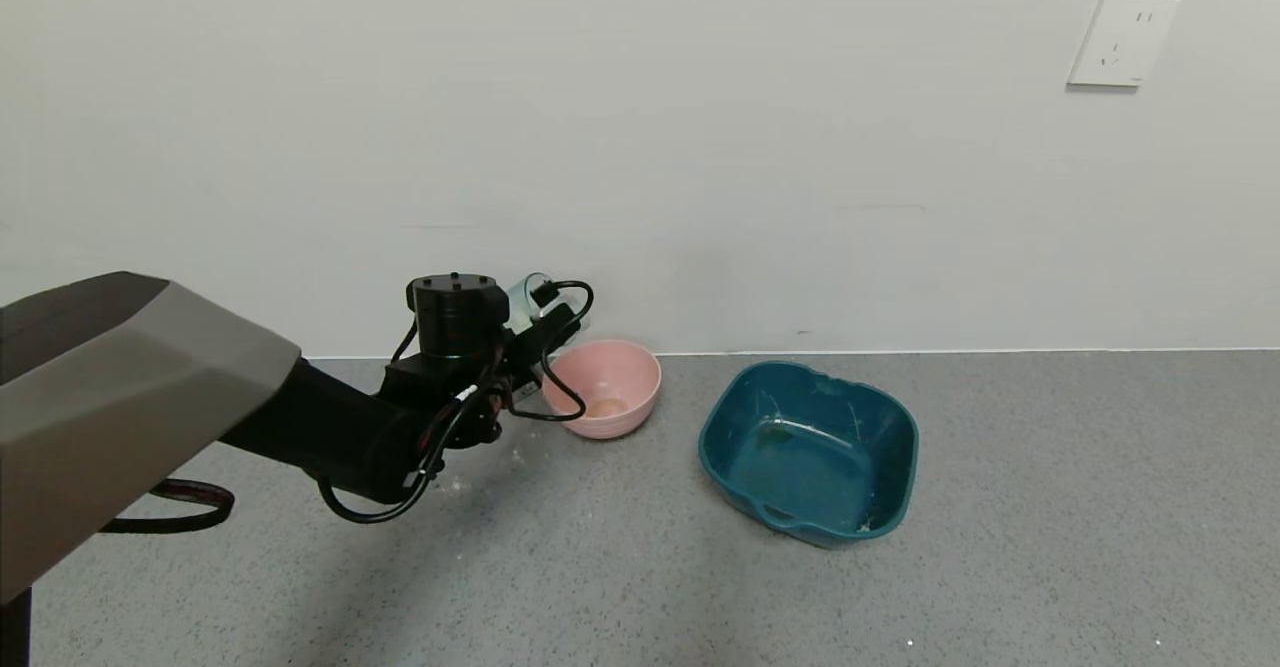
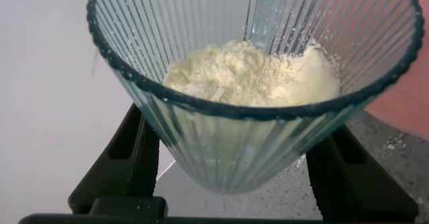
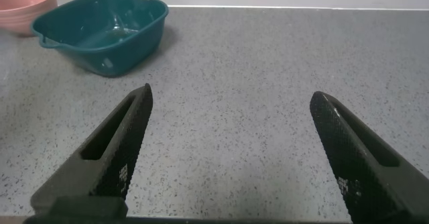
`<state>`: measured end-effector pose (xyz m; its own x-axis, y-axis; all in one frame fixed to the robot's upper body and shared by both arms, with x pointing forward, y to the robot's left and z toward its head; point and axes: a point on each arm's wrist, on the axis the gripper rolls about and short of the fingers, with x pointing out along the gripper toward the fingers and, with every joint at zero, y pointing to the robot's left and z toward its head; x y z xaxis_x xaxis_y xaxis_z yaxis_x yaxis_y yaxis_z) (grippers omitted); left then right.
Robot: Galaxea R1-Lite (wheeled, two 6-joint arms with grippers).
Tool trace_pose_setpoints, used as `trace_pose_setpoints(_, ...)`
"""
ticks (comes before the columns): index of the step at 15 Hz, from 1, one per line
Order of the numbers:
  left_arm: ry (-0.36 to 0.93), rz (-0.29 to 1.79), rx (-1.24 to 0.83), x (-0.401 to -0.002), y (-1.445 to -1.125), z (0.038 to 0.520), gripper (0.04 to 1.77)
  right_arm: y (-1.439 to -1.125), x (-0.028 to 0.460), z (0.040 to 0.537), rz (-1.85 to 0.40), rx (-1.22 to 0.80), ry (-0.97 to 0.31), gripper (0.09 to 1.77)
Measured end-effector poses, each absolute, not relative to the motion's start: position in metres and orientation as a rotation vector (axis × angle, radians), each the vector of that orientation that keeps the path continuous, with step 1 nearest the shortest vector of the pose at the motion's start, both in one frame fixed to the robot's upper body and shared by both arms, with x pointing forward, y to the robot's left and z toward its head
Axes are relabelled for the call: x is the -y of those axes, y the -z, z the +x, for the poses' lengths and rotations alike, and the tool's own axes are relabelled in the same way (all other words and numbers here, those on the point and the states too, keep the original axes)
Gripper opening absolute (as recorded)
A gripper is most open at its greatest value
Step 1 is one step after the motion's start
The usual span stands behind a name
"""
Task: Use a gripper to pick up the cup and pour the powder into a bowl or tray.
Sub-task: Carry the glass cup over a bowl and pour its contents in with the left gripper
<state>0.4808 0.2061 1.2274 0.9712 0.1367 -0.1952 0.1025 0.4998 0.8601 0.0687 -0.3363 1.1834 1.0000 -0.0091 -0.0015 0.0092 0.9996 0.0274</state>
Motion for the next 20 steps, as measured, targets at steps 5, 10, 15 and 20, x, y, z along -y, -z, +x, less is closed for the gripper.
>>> trace_pose_setpoints(5,-0.002,1.191,-0.259,-0.203,-1.222,0.484,1.26,-1.183,0.336,0.069,0.027,-0.001,0.01,1.71)
trace_pose_setpoints(10,0.008,1.33,-0.247,-0.201,-1.224,0.489,1.26,-1.183,0.336,0.069,0.027,-0.001,0.009,1.71)
trace_pose_setpoints(15,0.026,1.434,-0.237,-0.195,-1.223,0.491,1.26,-1.183,0.336,0.069,0.027,-0.001,0.009,1.71)
trace_pose_setpoints(20,0.034,1.492,-0.235,-0.186,-1.22,0.492,1.26,-1.183,0.336,0.069,0.027,-0.001,0.009,1.71)
